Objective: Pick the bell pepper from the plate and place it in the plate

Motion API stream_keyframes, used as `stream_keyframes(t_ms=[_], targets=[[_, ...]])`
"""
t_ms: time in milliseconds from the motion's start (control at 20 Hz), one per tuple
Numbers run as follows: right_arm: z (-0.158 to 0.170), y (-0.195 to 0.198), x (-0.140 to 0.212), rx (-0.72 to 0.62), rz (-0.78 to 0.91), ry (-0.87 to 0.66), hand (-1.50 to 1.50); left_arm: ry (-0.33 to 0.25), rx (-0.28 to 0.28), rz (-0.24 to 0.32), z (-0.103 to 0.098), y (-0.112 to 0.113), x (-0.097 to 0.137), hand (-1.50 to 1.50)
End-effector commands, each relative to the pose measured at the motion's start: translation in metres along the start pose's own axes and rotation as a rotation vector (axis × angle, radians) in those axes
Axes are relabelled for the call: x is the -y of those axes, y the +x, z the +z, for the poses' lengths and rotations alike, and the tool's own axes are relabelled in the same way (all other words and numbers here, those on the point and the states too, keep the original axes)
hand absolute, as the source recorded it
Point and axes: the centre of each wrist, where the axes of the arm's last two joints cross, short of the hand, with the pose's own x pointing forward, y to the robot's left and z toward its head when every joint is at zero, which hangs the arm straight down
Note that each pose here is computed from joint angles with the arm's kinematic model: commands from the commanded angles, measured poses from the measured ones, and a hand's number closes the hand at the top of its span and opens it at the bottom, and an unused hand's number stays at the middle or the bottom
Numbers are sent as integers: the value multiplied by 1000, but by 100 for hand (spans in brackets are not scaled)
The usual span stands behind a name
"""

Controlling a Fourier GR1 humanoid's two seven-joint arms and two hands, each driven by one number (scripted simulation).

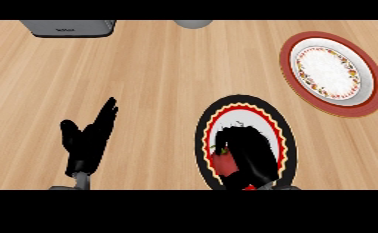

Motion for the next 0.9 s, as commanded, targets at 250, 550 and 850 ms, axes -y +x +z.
stream_keyframes(t_ms=[250,550,850], targets=[[-22,56,12,-207,-67,-353,150,3,-63,1,-4,-10,3,0],[-16,71,43,-224,-133,-658,150,0,-56,-3,2,-15,3,0],[-10,39,58,-346,-273,-828,150,-14,-64,21,0,-22,-12,0]])
